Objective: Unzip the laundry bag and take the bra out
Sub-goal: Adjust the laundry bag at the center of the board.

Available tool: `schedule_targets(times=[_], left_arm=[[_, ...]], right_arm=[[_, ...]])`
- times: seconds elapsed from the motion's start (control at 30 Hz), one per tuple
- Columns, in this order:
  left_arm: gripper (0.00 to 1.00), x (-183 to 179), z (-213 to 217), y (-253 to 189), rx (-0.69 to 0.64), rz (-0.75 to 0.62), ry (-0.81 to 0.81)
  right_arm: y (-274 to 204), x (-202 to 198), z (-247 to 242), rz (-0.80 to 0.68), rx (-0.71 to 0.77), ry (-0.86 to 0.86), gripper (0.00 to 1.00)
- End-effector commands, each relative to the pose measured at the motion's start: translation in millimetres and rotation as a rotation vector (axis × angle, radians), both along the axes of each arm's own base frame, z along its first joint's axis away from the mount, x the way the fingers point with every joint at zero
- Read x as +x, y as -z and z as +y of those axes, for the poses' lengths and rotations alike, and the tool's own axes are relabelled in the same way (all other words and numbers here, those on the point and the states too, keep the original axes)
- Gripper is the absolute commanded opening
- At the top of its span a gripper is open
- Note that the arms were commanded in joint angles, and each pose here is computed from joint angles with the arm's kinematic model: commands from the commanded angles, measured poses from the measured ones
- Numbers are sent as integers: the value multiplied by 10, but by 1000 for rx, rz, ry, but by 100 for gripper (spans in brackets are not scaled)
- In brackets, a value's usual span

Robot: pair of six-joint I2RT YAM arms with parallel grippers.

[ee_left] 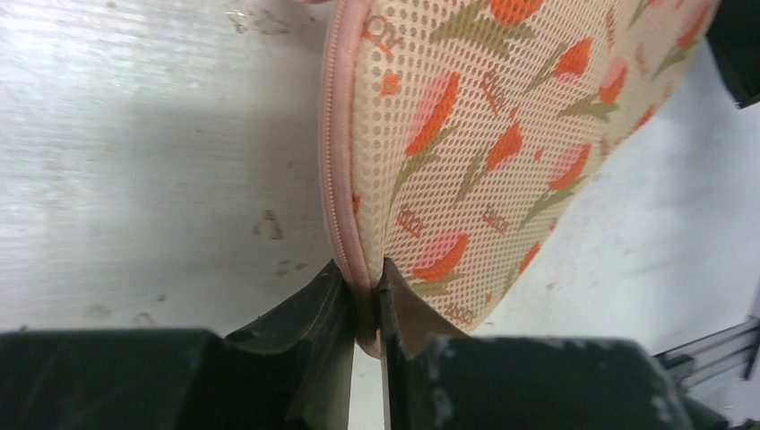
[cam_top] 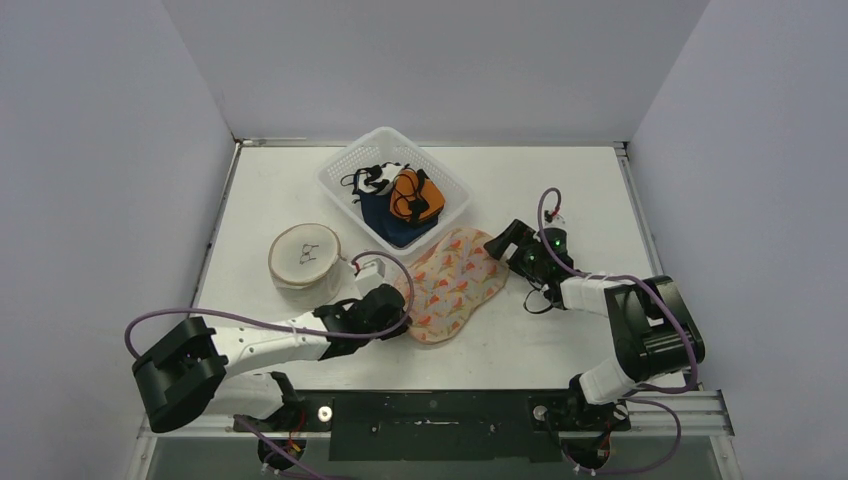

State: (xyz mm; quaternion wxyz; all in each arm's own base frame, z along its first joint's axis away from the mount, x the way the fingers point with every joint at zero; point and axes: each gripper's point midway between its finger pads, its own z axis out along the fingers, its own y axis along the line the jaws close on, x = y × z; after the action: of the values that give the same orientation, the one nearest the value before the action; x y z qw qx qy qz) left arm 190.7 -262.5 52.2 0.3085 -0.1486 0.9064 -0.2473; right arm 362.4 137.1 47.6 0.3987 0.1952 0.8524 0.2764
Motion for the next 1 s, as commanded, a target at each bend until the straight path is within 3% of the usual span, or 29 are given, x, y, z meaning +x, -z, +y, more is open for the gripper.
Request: schedule_targets(times=[0.0,0.37,0.43,0.5,0.57,0.67,0.97], left_arm=[[13,-20,141,-35,116,32,110],[26,189,158,-173,193,33,250],[30,281,168,-243,221,17,239],[30,364,222,-292,252,5,214],[30,415,308,-318,288,1,192],[24,435,455,-310,338,12,162],[22,229,565,-111,338,80,178]], right_arm=[[-102,-170,142,-38,50,-72,93],[-111,-1075,150,-9,65,-146,63],[-190,-1199,182,-31,90,-152,61],[-257,-1259,154,-51,98,-130,67],[-347,-1247,54,-79,77,-80,83],[-499,-1092,-140,-126,7,4,98],[-508,-449,-191,-126,-43,51,100]])
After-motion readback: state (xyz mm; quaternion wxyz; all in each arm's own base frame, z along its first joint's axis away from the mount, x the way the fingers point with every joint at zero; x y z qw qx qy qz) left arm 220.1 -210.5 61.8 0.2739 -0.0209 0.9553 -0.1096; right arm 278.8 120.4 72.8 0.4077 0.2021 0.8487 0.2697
